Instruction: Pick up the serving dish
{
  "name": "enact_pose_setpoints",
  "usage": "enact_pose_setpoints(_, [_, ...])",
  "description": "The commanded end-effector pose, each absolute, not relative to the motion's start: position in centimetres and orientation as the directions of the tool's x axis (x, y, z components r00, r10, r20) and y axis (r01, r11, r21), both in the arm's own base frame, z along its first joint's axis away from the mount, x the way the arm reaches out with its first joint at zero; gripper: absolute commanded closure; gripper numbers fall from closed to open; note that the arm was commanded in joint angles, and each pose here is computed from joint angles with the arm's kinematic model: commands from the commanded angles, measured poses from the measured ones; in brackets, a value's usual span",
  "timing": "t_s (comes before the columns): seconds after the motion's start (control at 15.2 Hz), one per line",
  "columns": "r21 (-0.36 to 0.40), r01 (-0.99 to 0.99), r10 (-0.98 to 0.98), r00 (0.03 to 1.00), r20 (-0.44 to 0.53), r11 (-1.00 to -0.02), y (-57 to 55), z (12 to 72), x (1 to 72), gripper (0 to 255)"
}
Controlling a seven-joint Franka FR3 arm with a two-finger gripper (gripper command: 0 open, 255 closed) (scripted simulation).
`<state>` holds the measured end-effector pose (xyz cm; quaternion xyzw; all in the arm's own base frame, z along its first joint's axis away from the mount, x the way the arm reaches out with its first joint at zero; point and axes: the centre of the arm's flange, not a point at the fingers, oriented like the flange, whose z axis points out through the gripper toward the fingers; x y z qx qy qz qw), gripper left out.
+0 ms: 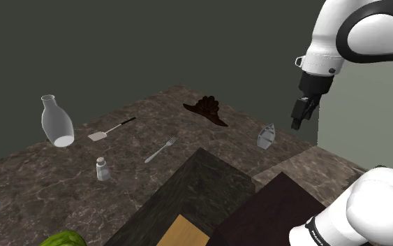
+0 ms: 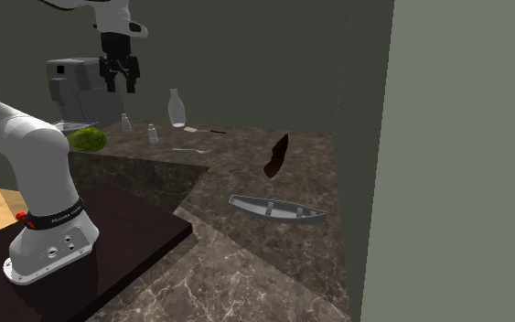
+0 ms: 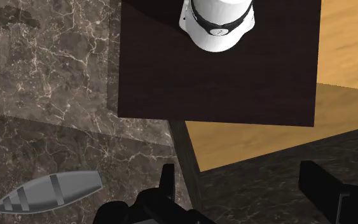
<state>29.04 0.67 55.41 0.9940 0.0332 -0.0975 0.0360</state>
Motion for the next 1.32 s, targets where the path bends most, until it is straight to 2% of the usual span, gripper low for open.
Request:
enact_pose_setpoints(0.0, [0.065, 0.073, 0.059, 0.979, -0.196, -0.995, 0.7, 55.4, 29.0, 0])
enact_pose_setpoints(0.59, [0.109, -0.162, -0.181, 0.963, -0.199, -0.981, -3.2, 48.3, 38.1, 0])
enact_pose_setpoints(1.25, [0.156, -0.41, -0.434, 0.881, -0.19, -0.899, -10.3, 40.5, 46.7, 0])
